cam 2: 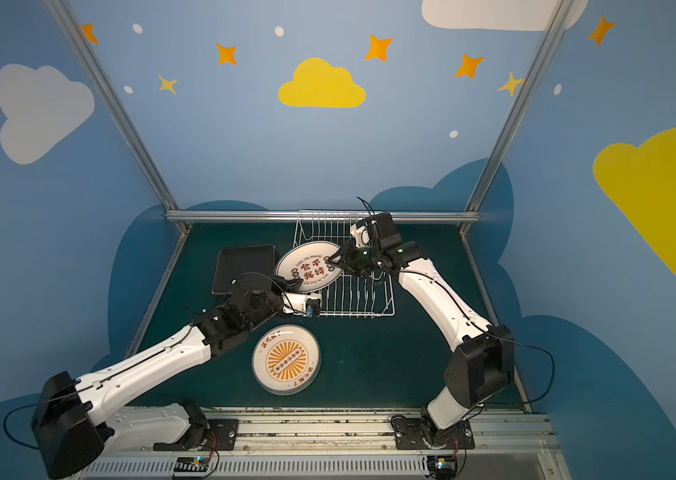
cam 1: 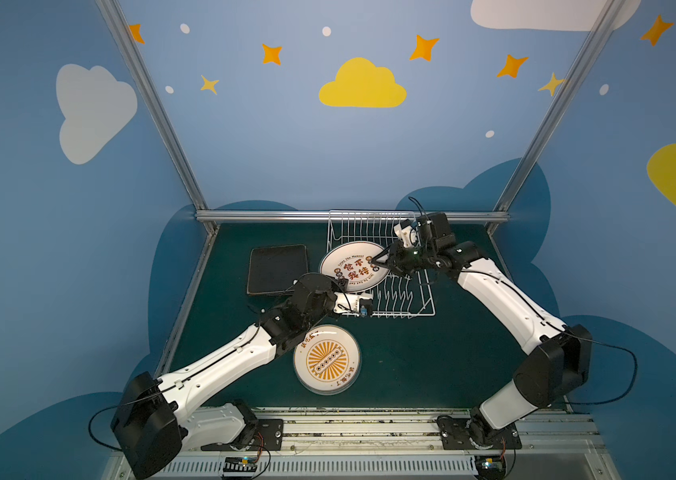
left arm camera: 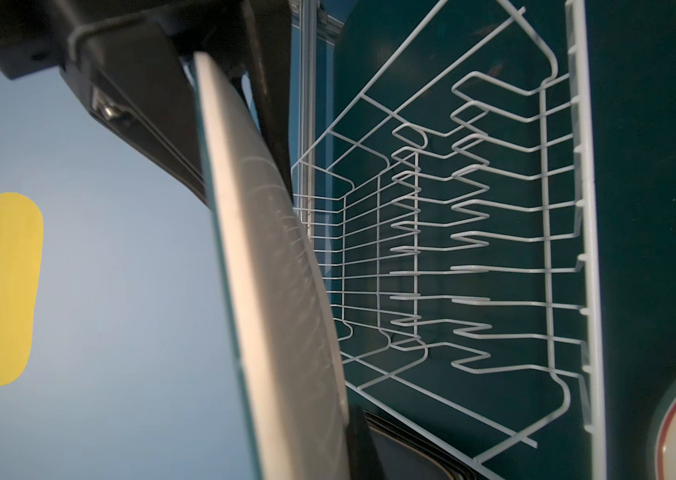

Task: Unload the plates from the dish rack
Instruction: 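Swing the plate upright over the rack while the right gripper reaches its rim, then grasp the plate's rim with the right gripper while the left gripper holds it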

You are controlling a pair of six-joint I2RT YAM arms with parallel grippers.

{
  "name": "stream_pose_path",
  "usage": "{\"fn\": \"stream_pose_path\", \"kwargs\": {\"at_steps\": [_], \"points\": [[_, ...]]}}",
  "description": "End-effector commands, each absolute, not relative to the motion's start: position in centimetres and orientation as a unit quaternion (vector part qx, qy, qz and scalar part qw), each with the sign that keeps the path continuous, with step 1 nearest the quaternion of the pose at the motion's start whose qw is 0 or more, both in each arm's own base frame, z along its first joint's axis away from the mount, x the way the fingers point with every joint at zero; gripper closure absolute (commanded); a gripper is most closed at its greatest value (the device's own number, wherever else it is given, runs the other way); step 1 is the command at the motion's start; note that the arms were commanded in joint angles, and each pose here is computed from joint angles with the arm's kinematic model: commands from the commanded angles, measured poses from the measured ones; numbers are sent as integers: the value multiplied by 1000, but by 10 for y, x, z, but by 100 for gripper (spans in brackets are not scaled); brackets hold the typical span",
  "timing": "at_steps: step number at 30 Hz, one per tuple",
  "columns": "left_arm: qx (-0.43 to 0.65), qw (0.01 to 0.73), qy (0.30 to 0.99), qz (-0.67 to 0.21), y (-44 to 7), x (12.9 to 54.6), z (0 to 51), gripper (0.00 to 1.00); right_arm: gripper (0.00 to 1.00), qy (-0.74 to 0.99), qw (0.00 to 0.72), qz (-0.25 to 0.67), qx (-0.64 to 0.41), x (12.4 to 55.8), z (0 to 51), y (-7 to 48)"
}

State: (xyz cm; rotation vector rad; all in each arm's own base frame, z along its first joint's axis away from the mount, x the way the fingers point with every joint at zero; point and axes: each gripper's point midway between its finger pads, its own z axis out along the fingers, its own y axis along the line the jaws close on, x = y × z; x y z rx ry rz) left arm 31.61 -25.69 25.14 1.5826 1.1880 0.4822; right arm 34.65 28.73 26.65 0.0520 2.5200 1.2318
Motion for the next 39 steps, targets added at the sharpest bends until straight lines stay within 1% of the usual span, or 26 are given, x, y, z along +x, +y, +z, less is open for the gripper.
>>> {"fn": "stream_pose_path", "kwargs": {"at_steps": [1,3,7,8,10,11,12,14,15,16,17,18,22,24,27,30,33,36,39], "points": [[645,549,483,223,-260,323,268,96,81,883,156,442,16,344,269,293],[643,548,484,227,-260,325,267,93,87,880,155,448,15,344,270,294],[638,546,492,232,-258,328,264,91,99,872,151,465,18,344,271,298],[636,547,494,230,-258,328,263,89,100,869,151,471,18,344,272,298],[630,549,500,229,-257,328,263,80,100,862,152,482,18,345,275,299],[627,549,504,228,-256,329,263,70,100,858,155,490,18,347,278,299],[622,551,508,226,-255,329,264,66,100,854,159,495,20,349,280,298],[609,556,521,218,-253,328,267,64,100,846,168,506,23,354,286,295],[604,558,529,210,-253,327,268,59,100,841,175,512,25,356,290,292],[599,560,535,202,-252,326,269,48,100,837,180,515,25,358,292,291],[590,566,543,193,-252,325,271,30,100,834,189,518,26,361,295,288],[581,572,549,183,-251,322,273,21,100,830,195,521,28,364,297,286],[561,584,568,144,-247,311,274,1,100,814,213,538,43,374,306,275],[547,584,587,125,-241,304,274,1,100,809,223,542,48,379,309,268],[489,599,627,95,-229,300,283,1,100,804,239,542,49,382,314,260],[428,598,677,14,-219,289,294,1,100,805,261,531,47,383,314,252],[346,600,716,-86,-210,283,308,1,100,805,279,522,41,382,314,245],[233,592,752,-171,-194,290,321,1,100,806,296,512,29,379,314,241],[116,562,777,-258,-177,302,326,1,100,804,308,509,16,375,315,239]]}}
